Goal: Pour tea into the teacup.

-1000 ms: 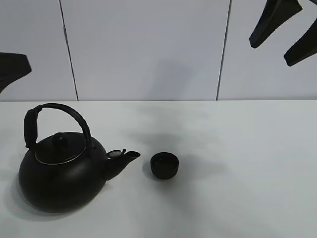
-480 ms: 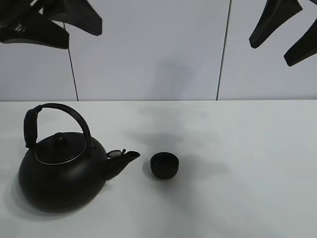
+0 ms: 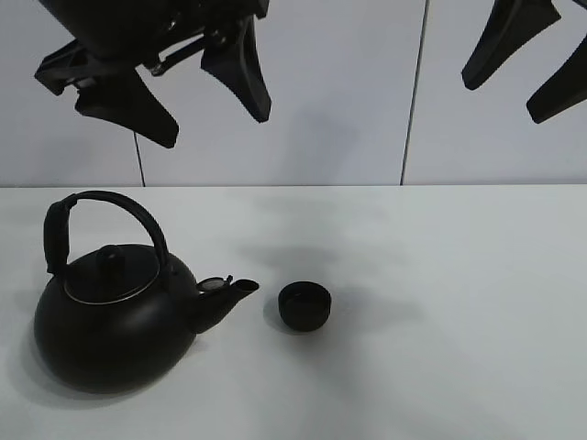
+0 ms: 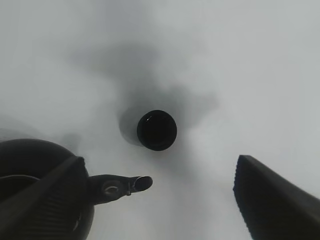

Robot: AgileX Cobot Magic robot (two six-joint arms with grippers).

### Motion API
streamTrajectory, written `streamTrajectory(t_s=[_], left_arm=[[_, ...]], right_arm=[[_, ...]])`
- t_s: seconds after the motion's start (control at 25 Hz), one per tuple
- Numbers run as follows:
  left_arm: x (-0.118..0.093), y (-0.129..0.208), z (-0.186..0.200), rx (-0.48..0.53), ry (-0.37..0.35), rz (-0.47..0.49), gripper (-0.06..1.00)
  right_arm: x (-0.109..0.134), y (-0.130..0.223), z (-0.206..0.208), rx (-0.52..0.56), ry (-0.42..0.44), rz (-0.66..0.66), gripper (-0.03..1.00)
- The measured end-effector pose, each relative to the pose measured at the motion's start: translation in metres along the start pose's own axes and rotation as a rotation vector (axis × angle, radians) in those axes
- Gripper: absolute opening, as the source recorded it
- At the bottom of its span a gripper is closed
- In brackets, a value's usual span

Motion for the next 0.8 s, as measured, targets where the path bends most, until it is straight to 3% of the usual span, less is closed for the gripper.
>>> streamTrajectory(t_s=[0.24,0.8], left_arm=[[0.011,-0.013,0.009,0.004,-0.029,0.099,0.6],[0.013,-0.012,0.009,0.016,-0.037,0.108,0.6]], right_arm=[[0.0,0.0,0.0,0.001,0.0,0.0,0.43],[0.0,0.0,0.0,0.001,0.0,0.0,0.43]])
Point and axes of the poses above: a point on each arm's last joint axis where the gripper is mounted, z pointing back along that axis away from the gripper, x along the wrist's bending axis when the last joint is at zero, y = z × x, the point moved 5 cm from there along -z, pointing out along that axis toward the gripper, and after that the axes turned 15 degrees about z, right-handed, at the moved point
